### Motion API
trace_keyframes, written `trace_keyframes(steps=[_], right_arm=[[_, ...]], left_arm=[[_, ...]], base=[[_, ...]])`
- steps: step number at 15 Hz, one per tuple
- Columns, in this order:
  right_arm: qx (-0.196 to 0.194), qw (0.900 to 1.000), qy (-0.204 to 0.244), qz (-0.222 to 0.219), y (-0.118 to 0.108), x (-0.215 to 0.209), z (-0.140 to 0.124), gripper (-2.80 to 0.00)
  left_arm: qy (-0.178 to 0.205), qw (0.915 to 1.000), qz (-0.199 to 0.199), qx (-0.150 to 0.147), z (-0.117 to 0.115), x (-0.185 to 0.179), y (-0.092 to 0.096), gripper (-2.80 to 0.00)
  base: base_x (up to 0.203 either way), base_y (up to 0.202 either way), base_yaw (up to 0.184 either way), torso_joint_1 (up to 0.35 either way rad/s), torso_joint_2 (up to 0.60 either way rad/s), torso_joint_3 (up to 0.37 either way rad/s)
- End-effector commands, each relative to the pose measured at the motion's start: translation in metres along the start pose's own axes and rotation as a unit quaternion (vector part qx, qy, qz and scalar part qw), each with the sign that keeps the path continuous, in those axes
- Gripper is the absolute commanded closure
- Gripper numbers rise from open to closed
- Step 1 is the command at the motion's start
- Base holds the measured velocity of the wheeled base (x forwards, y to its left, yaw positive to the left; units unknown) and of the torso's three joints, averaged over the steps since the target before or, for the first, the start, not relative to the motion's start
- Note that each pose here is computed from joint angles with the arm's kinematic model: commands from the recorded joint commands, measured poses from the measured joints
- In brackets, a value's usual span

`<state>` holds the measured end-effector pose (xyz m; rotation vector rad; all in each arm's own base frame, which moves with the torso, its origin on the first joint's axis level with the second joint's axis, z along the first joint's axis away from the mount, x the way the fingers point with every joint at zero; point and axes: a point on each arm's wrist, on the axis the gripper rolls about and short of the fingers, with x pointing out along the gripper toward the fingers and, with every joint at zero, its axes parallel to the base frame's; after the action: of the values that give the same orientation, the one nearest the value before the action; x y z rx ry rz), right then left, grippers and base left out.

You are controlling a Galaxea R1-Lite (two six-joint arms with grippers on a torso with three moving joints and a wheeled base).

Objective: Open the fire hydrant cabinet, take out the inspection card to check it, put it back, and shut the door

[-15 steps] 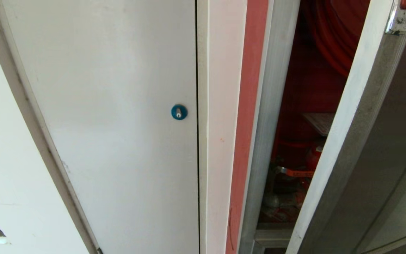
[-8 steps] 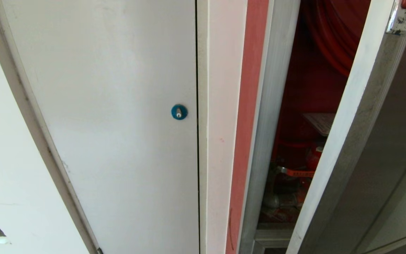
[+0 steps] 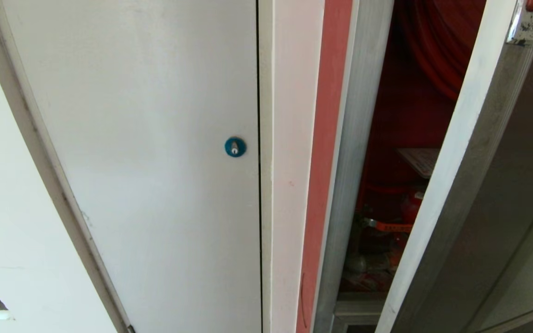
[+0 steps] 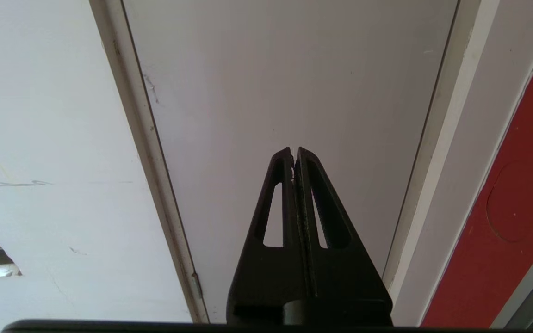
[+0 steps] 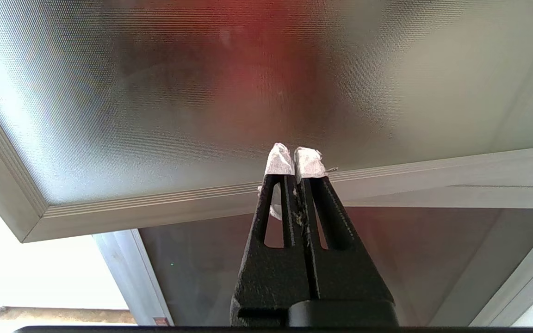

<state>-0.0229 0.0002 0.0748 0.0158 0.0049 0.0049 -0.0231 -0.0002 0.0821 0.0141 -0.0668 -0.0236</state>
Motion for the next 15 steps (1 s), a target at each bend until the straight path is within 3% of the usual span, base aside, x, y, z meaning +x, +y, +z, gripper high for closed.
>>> trace_keyframes(steps=[1,5,8,9,12,15], right_arm=[[0.000,1.000,0.001,0.001,0.000,0.000,0.000,0.00],[0.024,0.999,-0.029,-0.014,0.000,-0.003,0.013,0.00],[0.039,0.994,-0.099,-0.010,0.001,-0.027,0.076,0.00],[0.042,0.995,-0.095,0.006,0.002,-0.033,0.099,0.00],[0.066,0.994,-0.016,0.086,0.006,-0.007,0.156,0.00],[0.088,0.975,0.049,0.198,0.012,0.035,0.201,0.00]], left_arm=[[0.013,0.9999,0.000,0.000,-0.007,0.002,0.000,0.00],[0.013,0.9999,0.000,0.000,-0.007,0.002,0.000,0.00],[0.013,0.9999,0.000,0.000,-0.007,0.002,0.000,0.00],[0.013,0.9999,0.000,0.000,-0.007,0.002,0.000,0.00],[0.012,0.9999,0.000,0.000,-0.007,0.002,0.000,0.00],[0.013,0.9999,0.000,0.000,-0.007,0.002,0.000,0.00]], base=[[0.000,0.000,0.000,0.000,0.00,0.000],[0.000,0.000,0.000,0.000,0.00,0.000],[0.000,0.000,0.000,0.000,0.00,0.000],[0.000,0.000,0.000,0.000,0.00,0.000],[0.000,0.000,0.000,0.000,0.00,0.000],[0.000,0.000,0.000,0.000,0.00,0.000]])
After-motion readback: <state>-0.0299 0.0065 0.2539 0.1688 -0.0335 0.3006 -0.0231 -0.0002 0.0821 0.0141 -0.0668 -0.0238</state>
